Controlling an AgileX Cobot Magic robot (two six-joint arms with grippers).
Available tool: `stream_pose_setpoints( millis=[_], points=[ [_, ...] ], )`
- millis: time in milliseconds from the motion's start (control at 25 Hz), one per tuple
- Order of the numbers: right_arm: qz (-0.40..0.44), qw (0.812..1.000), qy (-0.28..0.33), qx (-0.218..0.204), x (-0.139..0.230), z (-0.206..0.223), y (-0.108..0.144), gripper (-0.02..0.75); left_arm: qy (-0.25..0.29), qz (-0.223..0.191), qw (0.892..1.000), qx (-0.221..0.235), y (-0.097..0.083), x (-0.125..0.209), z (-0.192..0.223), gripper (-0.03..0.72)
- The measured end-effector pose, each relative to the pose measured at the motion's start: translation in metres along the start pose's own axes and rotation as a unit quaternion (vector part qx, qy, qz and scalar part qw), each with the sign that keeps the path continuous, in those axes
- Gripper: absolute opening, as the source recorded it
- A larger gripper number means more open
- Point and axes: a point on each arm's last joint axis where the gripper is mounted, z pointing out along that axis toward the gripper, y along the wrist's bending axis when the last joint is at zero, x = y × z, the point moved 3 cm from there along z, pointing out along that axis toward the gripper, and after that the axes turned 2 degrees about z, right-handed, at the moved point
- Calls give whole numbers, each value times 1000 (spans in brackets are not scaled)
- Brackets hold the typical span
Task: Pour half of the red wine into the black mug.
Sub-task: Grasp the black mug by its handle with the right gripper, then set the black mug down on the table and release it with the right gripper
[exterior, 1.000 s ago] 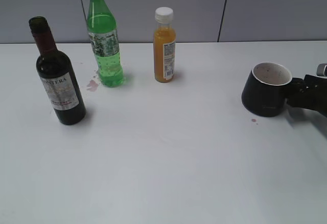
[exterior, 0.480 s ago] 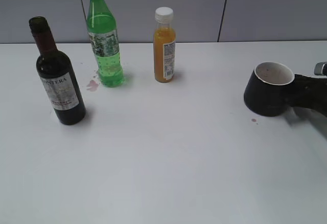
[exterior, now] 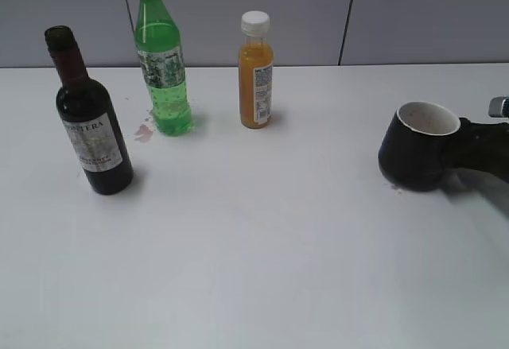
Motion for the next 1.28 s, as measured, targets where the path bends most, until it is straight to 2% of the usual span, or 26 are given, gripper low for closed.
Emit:
stream_pose_setpoints(
  millis=[360,480,640,840,1000,1120,1280],
  points=[
    [-43,994,-5,-100,-32,-5,32,45,0,0,1000,0,0,0,0,517],
    [-53,990,-5,-134,-36,0,53,45,0,0,1000,0,0,0,0,517],
    [-73,977,-1,-198,-36,9,96,45,0,0,1000,0,0,0,0,517],
    [-116,946,-1,-302,-38,18,151,45,0,0,1000,0,0,0,0,517],
    [-144,907,5,-396,-41,24,191,45,0,0,1000,0,0,0,0,517],
    [-154,885,17,-440,-35,31,210,45,0,0,1000,0,0,0,0,517],
    [-157,867,30,-473,-22,38,229,45,0,0,1000,0,0,0,0,517]
  ],
)
